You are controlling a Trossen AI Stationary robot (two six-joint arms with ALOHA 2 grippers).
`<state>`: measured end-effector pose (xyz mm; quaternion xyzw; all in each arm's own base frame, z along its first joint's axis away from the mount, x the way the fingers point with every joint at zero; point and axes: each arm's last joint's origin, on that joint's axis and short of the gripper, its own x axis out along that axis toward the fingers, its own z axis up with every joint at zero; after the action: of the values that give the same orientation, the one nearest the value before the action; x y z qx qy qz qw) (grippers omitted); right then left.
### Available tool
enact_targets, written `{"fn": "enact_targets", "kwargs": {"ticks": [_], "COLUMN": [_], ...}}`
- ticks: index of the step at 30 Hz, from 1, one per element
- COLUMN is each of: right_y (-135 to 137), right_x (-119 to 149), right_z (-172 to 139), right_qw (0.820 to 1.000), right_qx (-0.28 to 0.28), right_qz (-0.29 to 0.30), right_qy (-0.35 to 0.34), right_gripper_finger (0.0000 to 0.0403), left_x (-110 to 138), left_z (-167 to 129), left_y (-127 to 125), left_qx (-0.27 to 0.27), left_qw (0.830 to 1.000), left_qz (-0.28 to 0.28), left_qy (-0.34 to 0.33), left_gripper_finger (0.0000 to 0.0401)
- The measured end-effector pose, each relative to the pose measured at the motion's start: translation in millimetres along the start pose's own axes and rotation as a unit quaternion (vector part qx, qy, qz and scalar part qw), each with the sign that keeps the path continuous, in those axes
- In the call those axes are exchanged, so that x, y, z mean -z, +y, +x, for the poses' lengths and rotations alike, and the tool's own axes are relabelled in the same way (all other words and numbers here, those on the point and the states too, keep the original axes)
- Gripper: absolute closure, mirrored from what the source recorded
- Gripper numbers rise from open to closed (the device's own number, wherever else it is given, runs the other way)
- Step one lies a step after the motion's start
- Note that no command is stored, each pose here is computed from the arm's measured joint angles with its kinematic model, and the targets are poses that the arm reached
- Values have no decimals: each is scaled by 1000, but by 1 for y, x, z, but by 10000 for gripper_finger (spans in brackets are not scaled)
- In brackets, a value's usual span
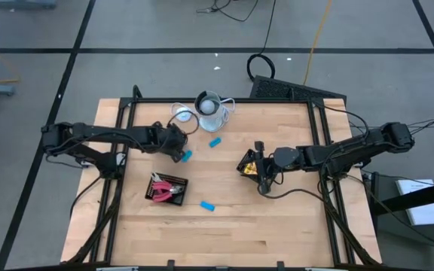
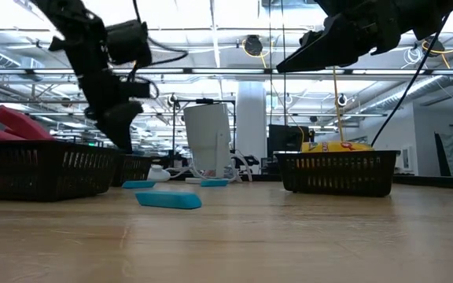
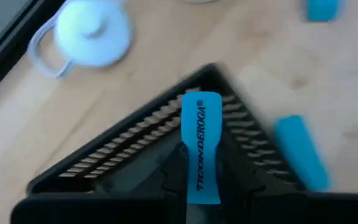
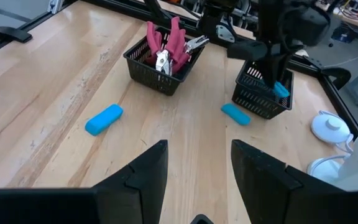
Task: Pick & Place School Supplies
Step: Put the blue eraser into the top black bin
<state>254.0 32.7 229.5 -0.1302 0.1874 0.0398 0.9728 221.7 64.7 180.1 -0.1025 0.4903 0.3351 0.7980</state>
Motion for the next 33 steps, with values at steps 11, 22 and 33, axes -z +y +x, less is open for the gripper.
{"fn": "enact_targets", "kwargs": {"ticks": [11,22,33], "right_y": [0,0,0], "right_x": [0,0,0], "right_z": [0,0,0], "right_qw": [1000,1000,1000], "right_qx": [-1,-1,-1], "right_qz": [-1,-1,-1], "right_qy": [2,2,2], "right_gripper_finger": [236,236,236], "left_x": [20,17,5], "left_z": [14,14,-9], "left_y": [21,21,11], "left_qx": [23,23,74], "left_qw": [998,999,995], "left_qz": [-56,-44,-40], "left_qy": [30,18,-54], "left_gripper_finger": [347,187,148]}}
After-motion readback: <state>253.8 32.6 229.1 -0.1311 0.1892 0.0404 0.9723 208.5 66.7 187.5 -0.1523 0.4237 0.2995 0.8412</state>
